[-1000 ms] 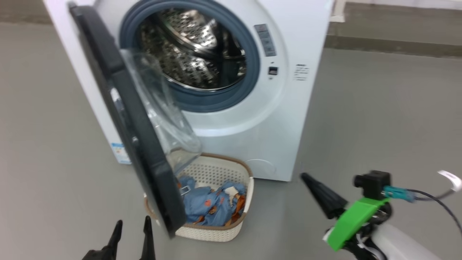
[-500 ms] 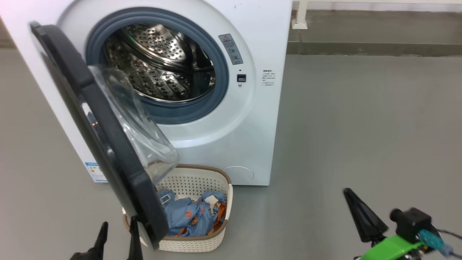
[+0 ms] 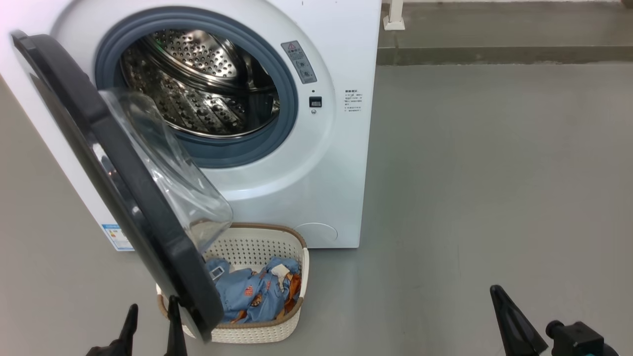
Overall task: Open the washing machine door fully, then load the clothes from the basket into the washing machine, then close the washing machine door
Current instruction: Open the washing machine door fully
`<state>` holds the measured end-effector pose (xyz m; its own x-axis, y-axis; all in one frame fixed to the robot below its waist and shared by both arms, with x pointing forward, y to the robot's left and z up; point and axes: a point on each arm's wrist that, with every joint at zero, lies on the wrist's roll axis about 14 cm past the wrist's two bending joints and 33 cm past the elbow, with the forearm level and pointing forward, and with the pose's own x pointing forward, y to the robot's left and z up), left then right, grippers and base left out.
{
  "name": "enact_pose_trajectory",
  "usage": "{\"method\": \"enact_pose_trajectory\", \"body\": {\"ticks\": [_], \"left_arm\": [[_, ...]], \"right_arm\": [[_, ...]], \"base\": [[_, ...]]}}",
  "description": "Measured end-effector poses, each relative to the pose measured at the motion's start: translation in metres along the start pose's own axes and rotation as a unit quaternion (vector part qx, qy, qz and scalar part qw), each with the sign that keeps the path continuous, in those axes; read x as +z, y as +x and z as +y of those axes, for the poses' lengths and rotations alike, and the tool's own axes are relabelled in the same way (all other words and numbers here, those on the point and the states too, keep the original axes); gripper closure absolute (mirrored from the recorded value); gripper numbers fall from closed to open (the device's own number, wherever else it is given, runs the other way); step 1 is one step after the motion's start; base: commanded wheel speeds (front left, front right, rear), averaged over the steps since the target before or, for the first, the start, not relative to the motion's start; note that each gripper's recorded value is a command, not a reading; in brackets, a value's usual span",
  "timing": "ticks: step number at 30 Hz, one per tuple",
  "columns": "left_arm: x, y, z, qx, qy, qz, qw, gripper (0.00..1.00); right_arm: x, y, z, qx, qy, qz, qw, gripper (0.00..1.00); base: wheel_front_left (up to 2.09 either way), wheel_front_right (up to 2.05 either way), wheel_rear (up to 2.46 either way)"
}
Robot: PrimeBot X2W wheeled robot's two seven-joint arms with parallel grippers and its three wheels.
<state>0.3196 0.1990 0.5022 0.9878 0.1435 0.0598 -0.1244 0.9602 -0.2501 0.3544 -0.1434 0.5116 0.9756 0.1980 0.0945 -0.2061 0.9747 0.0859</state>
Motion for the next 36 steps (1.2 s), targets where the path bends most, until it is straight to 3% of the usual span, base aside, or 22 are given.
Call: {"method": "enact_pose_trajectory", "body": {"ticks": [1,2,4,5,6,36], "left_arm": [[0.000,0.000,0.000,0.000,0.000,0.000,1.000,0.00],[-0.001,0.001,0.001,0.001,0.000,0.001,1.000,0.00],[-0.001,0.001,0.001,0.001,0.000,0.002,1.000,0.00],[-0.002,0.001,0.001,0.001,0.001,0.003,1.000,0.00],[-0.002,0.001,0.001,0.002,0.001,0.003,1.000,0.00],[-0.002,0.001,-0.001,-0.002,0.000,0.004,1.000,0.00]], "right_arm": [[-0.002,-0.002,-0.001,-0.005,0.002,0.002,1.000,0.93],[-0.003,-0.003,-0.003,-0.009,0.002,0.004,1.000,0.76],[-0.004,-0.005,-0.006,-0.017,-0.004,0.005,1.000,0.40],[-0.003,-0.005,-0.008,-0.020,-0.013,0.005,1.000,0.08],[-0.003,-0.005,-0.009,-0.020,-0.023,0.006,1.000,0.00],[0.002,-0.005,-0.018,-0.040,-0.029,-0.002,0.999,0.00]], "base": [[0.00,0.00,0.00],[0.00,0.00,0.00],[0.00,0.00,0.00],[0.00,0.00,0.00],[0.00,0.00,0.00],[0.00,0.00,0.00]]}}
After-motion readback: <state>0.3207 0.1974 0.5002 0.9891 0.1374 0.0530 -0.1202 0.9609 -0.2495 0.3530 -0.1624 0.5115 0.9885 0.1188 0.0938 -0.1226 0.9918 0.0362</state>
